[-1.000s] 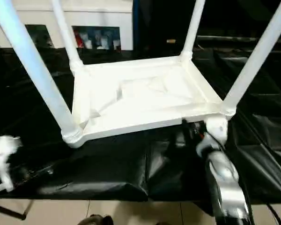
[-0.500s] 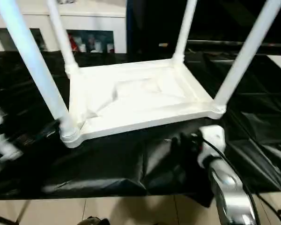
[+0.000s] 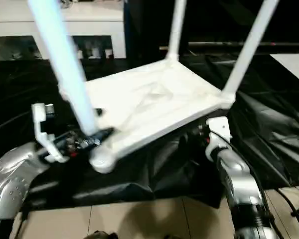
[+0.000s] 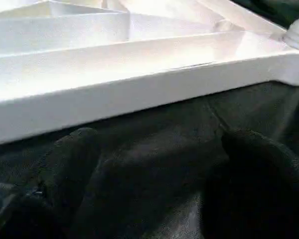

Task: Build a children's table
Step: Rotate table base

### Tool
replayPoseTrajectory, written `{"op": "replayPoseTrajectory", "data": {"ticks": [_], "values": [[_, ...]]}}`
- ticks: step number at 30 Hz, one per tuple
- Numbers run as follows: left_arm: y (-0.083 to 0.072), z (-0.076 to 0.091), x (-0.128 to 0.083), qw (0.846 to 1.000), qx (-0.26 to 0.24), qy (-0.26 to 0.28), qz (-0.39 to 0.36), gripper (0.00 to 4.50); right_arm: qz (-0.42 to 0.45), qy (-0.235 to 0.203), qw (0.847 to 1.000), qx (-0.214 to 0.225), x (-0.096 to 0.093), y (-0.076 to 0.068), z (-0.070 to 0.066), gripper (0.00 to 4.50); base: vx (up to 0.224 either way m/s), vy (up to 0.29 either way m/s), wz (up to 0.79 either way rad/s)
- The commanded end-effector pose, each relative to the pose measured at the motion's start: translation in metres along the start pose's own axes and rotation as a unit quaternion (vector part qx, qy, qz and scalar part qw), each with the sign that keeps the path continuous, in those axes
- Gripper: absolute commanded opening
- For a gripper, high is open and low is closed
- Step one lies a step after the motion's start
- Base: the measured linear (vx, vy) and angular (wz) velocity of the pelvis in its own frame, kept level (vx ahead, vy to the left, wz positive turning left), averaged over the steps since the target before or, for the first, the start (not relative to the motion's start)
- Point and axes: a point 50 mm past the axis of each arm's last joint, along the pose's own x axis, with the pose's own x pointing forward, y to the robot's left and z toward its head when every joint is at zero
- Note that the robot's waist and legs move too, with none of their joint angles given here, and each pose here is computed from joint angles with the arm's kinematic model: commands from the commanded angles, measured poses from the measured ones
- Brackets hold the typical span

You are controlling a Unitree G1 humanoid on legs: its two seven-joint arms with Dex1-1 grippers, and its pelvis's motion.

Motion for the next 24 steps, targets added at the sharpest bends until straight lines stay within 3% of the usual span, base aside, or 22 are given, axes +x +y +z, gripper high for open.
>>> {"op": "replayPoseTrajectory", "data": {"ticks": [1,3,4,8,17,24], "values": [[-0.019,0.008,0.013,0.996,-0.017,-0.003,-0.088,4.47,0.02,0.0,1.0,0.0,0.009,0.007,0.003,4.5,0.0,0.0,0.0],[-0.026,0.01,0.02,0.993,-0.025,-0.004,-0.117,4.47,0.035,0.005,0.999,-0.003,0.014,0.014,0.003,4.5,0.018,0.015,-0.19],[-0.033,0.013,0.034,0.989,-0.025,-0.01,-0.143,4.47,0.061,0.01,0.998,-0.009,0.022,0.026,0.004,4.5,0.048,0.043,-0.34],[-0.038,0.014,0.052,0.985,-0.022,-0.014,-0.171,4.47,0.097,0.017,0.995,-0.011,0.03,0.045,0.005,4.5,-0.003,0.018,-0.11],[-0.024,0.009,0.089,0.988,0.016,0.006,-0.152,4.47,0.196,0.006,0.98,-0.022,0.041,0.095,0.014,4.5,0.038,-0.023,-0.14],[-0.026,0.009,0.114,0.985,0.033,0.0,-0.17,4.47,0.273,0.007,0.961,-0.046,0.045,0.133,0.015,4.5,0.0,0.0,0.0]]}}
